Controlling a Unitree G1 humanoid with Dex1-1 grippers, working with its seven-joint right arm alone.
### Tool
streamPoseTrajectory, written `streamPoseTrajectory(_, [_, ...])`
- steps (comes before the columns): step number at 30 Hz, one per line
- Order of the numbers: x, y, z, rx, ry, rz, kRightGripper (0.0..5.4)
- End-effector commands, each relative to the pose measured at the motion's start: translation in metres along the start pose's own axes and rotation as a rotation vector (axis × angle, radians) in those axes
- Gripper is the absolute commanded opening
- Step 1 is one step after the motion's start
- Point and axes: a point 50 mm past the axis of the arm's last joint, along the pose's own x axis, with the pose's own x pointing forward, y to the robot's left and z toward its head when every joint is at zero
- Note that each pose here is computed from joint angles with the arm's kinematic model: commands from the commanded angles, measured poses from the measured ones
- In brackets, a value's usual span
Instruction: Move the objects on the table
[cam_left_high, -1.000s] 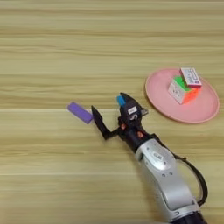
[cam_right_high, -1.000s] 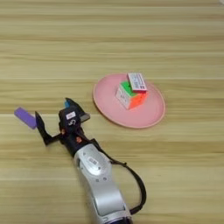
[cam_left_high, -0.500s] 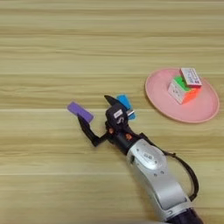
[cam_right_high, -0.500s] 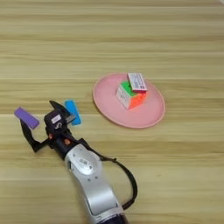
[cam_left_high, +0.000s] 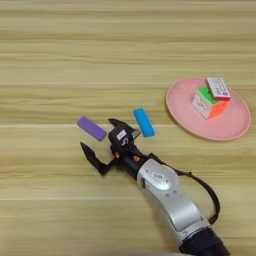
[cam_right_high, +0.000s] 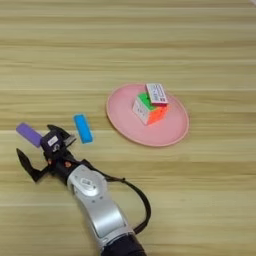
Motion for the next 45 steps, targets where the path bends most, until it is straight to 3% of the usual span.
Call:
streamPoseTrajectory(1, [0.014, -0.005, 0.026, 0.003, -0.115, 0.007, 5.38])
streamPoseTrajectory(12, [0.022, -0.008, 0.020, 0.071, -0.093, 0.025, 5.38])
streamPoseTrajectory(23, [0.025, -0.009, 0.014, 0.039, -0.056, 0.012, 5.38])
streamPoseTrajectory(43, [0.027, -0.011, -0.006, 0.059, 0.010, 0.006, 5.38])
streamPoseTrajectory(45, [0.026, -0.010, -0.008, 0.057, 0.016, 0.008, 5.10])
